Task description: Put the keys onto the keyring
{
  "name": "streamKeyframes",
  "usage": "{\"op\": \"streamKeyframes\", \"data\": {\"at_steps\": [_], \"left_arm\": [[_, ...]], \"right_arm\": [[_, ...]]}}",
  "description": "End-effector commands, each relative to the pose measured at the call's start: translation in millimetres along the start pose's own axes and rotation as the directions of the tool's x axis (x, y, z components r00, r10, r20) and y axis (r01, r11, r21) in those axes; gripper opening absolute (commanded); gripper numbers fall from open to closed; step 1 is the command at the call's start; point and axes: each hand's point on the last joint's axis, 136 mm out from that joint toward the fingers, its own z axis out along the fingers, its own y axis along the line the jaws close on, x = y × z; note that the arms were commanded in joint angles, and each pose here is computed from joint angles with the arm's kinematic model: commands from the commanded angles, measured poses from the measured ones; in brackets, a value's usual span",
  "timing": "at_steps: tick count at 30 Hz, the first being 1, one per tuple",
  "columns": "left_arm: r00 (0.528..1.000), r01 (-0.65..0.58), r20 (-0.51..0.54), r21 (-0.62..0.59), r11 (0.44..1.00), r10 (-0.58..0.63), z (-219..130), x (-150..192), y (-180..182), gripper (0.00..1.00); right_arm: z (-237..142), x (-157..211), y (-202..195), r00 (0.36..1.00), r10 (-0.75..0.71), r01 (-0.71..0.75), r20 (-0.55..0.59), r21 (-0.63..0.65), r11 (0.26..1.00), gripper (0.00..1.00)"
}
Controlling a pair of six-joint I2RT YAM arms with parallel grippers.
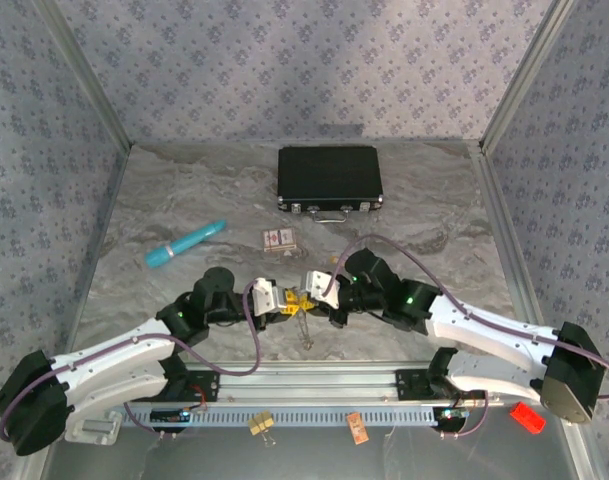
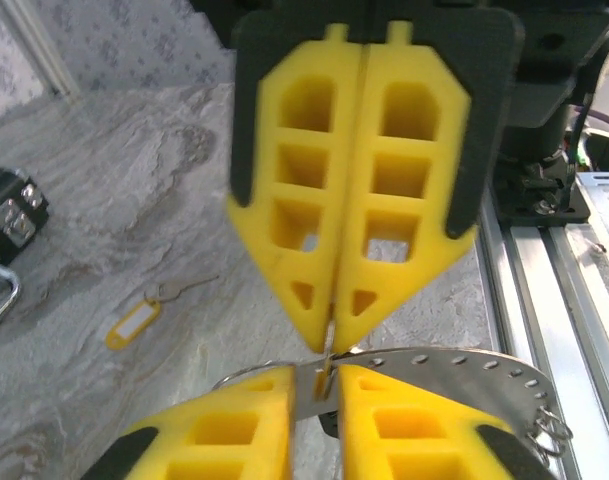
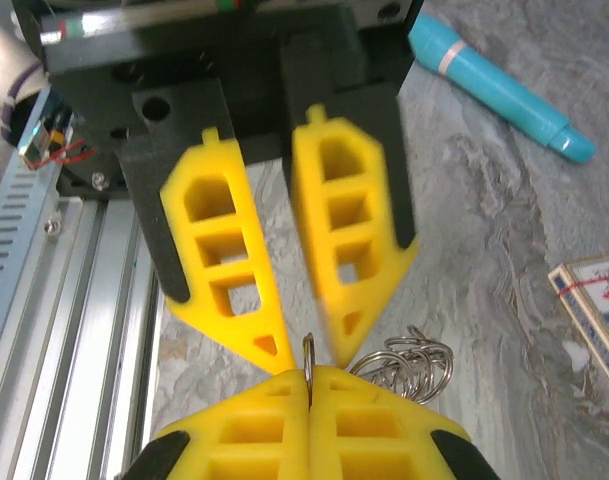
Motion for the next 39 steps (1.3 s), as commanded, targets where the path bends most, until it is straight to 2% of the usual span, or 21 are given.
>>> {"op": "streamKeyframes", "data": {"at_steps": [1,5,16,21,23,24,25,27,29,34,39], "left_arm": [[1.0,-0.021,-0.016,-0.027,0.999,0.02,-3,-13,6,0.19],[0.999,-0.021,-0.036,-0.025,0.999,0.02,-3,-12,7,0.19],[0.999,-0.035,-0.014,0.003,0.999,0.035,-2,-21,4,0.18],[0.999,-0.035,-0.014,0.02,0.999,0.036,0,-20,1,0.11],[0.999,-0.035,-0.019,0.026,0.999,0.036,1,-19,1,0.02],[0.999,-0.037,-0.02,0.029,0.999,0.038,1,-18,0,0.0],[0.999,-0.038,-0.02,0.028,0.999,0.039,1,-18,1,0.0],[0.999,-0.043,-0.017,0.021,0.999,0.043,0,-17,1,0.0],[0.999,-0.046,0.005,0.008,0.999,0.046,0,-18,2,0.0],[0.997,-0.023,0.076,-0.011,1.0,0.024,0,-25,4,0.0],[0.997,-0.011,0.076,-0.005,1.0,0.011,0,-22,2,0.0]], "right_arm": [[-9,-5,-5,0.996,-0.045,0.046,-0.071,0.019,0.999,0.0],[-11,-7,-7,0.99,-0.063,0.065,-0.128,0.01,0.998,0.0],[-3,-18,-4,0.981,-0.109,0.106,-0.158,-0.026,0.994,0.0],[-1,-28,-2,0.987,-0.113,0.109,-0.115,-0.039,0.993,0.0],[-1,-31,0,0.991,-0.103,0.099,-0.086,-0.046,0.994,0.0],[-2,-31,0,0.994,-0.09,0.087,-0.069,-0.042,0.995,0.02],[-2,-30,-1,0.996,-0.073,0.071,-0.054,-0.03,0.997,0.14],[-7,-25,-5,0.999,-0.033,0.033,-0.009,-0.001,0.999,0.31],[-10,-18,-8,0.999,0.023,-0.024,0.042,0.016,1.0,0.37],[-10,-5,-8,0.992,0.102,-0.104,0.079,0.032,0.994,0.39],[-7,4,-11,0.991,0.121,-0.124,0.062,0.058,0.991,0.34]]}}
